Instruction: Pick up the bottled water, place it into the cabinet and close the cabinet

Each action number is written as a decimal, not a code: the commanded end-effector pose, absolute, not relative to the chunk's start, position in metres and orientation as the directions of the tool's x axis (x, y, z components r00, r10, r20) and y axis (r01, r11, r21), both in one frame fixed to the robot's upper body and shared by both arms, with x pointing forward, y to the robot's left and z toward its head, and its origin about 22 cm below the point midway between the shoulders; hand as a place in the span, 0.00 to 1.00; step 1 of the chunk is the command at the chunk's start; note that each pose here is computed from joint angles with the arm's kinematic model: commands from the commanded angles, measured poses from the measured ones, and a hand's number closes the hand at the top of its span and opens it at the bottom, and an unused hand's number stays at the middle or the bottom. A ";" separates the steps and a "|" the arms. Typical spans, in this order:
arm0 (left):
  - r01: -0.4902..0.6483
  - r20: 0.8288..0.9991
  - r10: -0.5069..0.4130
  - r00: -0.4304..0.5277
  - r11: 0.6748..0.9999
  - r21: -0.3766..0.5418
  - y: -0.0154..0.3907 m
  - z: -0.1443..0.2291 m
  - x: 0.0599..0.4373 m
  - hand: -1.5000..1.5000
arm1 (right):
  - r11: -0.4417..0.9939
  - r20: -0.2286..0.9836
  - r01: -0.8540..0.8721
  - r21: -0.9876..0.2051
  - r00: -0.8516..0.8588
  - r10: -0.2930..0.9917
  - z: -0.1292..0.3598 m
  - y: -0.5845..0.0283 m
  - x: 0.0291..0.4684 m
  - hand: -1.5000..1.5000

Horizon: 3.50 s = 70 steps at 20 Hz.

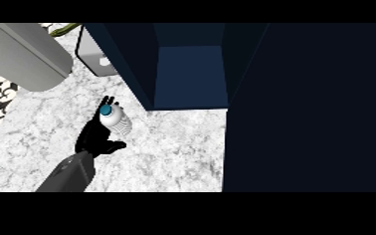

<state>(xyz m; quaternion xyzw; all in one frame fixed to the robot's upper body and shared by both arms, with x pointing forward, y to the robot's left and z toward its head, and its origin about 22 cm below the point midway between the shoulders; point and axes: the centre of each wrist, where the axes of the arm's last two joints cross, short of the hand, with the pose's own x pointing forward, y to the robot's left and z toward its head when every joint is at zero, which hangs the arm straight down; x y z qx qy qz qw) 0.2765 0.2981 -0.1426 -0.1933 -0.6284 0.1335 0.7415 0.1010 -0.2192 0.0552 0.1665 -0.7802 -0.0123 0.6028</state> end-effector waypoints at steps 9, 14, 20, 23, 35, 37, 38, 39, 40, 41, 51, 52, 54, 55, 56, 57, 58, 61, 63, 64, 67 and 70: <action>0.159 0.855 0.500 0.136 0.841 -0.517 0.278 -0.141 0.285 1.00 | 0.949 0.937 -0.237 0.209 -0.230 -0.263 0.058 -0.224 0.098 0.00; 0.132 0.878 0.467 0.102 0.869 -0.477 0.262 -0.143 0.286 1.00 | 0.941 0.936 -0.246 0.231 -0.207 -0.284 0.057 -0.206 0.098 0.00; -0.001 0.873 0.488 -0.008 0.873 -0.488 0.302 -0.169 0.230 1.00 | 0.952 0.941 -0.212 0.220 -0.211 -0.265 0.053 -0.222 0.088 0.00; 0.034 0.881 0.473 -0.015 0.881 -0.472 0.330 -0.150 0.243 1.00 | 0.956 0.942 -0.198 0.217 -0.216 -0.258 0.055 -0.228 0.107 0.00; 0.058 0.826 0.563 -0.031 0.826 -0.561 0.300 -0.146 0.248 1.00 | 0.948 0.938 -0.216 0.235 -0.204 -0.279 0.046 -0.205 0.102 0.00; 0.057 0.825 0.565 -0.030 0.825 -0.563 0.300 -0.140 0.241 1.00 | 0.946 0.939 -0.225 0.232 -0.200 -0.278 0.035 -0.224 0.088 0.00; 0.068 0.827 0.562 -0.020 0.826 -0.559 0.288 -0.133 0.257 1.00 | 0.951 0.948 -0.227 0.212 -0.190 -0.256 0.039 -0.236 0.095 0.00; 0.085 0.841 0.540 0.027 0.837 -0.540 0.300 -0.128 0.243 1.00 | 0.952 0.938 -0.219 0.214 -0.226 -0.263 0.042 -0.214 0.101 0.00; 0.074 0.837 0.546 0.003 0.835 -0.545 0.296 -0.126 0.238 1.00 | 0.948 0.941 -0.234 0.215 -0.211 -0.266 0.043 -0.229 0.089 0.00; 0.079 0.849 0.527 0.024 0.846 -0.527 0.305 -0.117 0.251 1.00 | 0.947 0.943 -0.227 0.225 -0.193 -0.270 0.042 -0.218 0.097 0.00; 0.175 0.866 0.499 -0.043 0.857 -0.485 0.216 -0.060 0.260 1.00 | 0.942 0.939 -0.244 0.231 -0.198 -0.282 0.038 -0.215 0.103 0.00; 0.171 0.881 0.470 -0.057 0.874 -0.456 0.206 -0.052 0.258 1.00 | 0.941 0.939 -0.236 0.242 -0.187 -0.289 0.049 -0.209 0.101 0.00; 0.180 0.886 0.461 -0.046 0.876 -0.447 0.209 -0.025 0.275 1.00 | 0.939 0.934 -0.243 0.245 -0.200 -0.296 0.047 -0.210 0.104 0.00; 0.186 0.885 0.460 -0.067 0.877 -0.442 0.187 -0.018 0.279 1.00 | 0.937 0.940 -0.255 0.240 -0.178 -0.289 0.041 -0.202 0.104 0.00; 0.176 0.888 0.458 -0.053 0.879 -0.443 0.185 0.002 0.288 1.00 | 0.940 0.941 -0.248 0.236 -0.182 -0.284 0.044 -0.206 0.091 0.00; 0.176 0.894 0.440 -0.078 0.889 -0.423 0.175 -0.003 0.286 1.00 | 0.938 0.938 -0.251 0.238 -0.191 -0.289 0.053 -0.206 0.118 0.00; 0.183 0.898 0.430 -0.091 0.894 -0.410 0.167 0.002 0.295 1.00 | 0.938 0.938 -0.252 0.240 -0.187 -0.290 0.052 -0.198 0.110 0.00; 0.182 0.917 0.389 -0.086 0.911 -0.369 0.159 0.025 0.304 1.00 | 0.940 0.932 -0.234 0.248 -0.207 -0.298 0.047 -0.210 0.100 0.00; 0.171 0.918 0.386 -0.089 0.914 -0.368 0.145 0.047 0.314 1.00 | 0.939 0.934 -0.230 0.254 -0.192 -0.300 0.057 -0.211 0.112 0.00; 0.157 0.923 0.377 -0.074 0.918 -0.363 0.140 0.038 0.316 1.00 | 0.938 0.938 -0.235 0.254 -0.177 -0.299 0.051 -0.214 0.088 0.00; 0.156 0.937 0.330 -0.117 0.938 -0.311 0.120 0.050 0.318 1.00 | 0.936 0.936 -0.254 0.244 -0.193 -0.296 0.054 -0.193 0.108 0.00; 0.133 0.961 0.223 -0.163 0.970 -0.202 0.105 0.061 0.352 1.00 | 0.937 0.936 -0.249 0.243 -0.195 -0.295 0.046 -0.212 0.107 0.00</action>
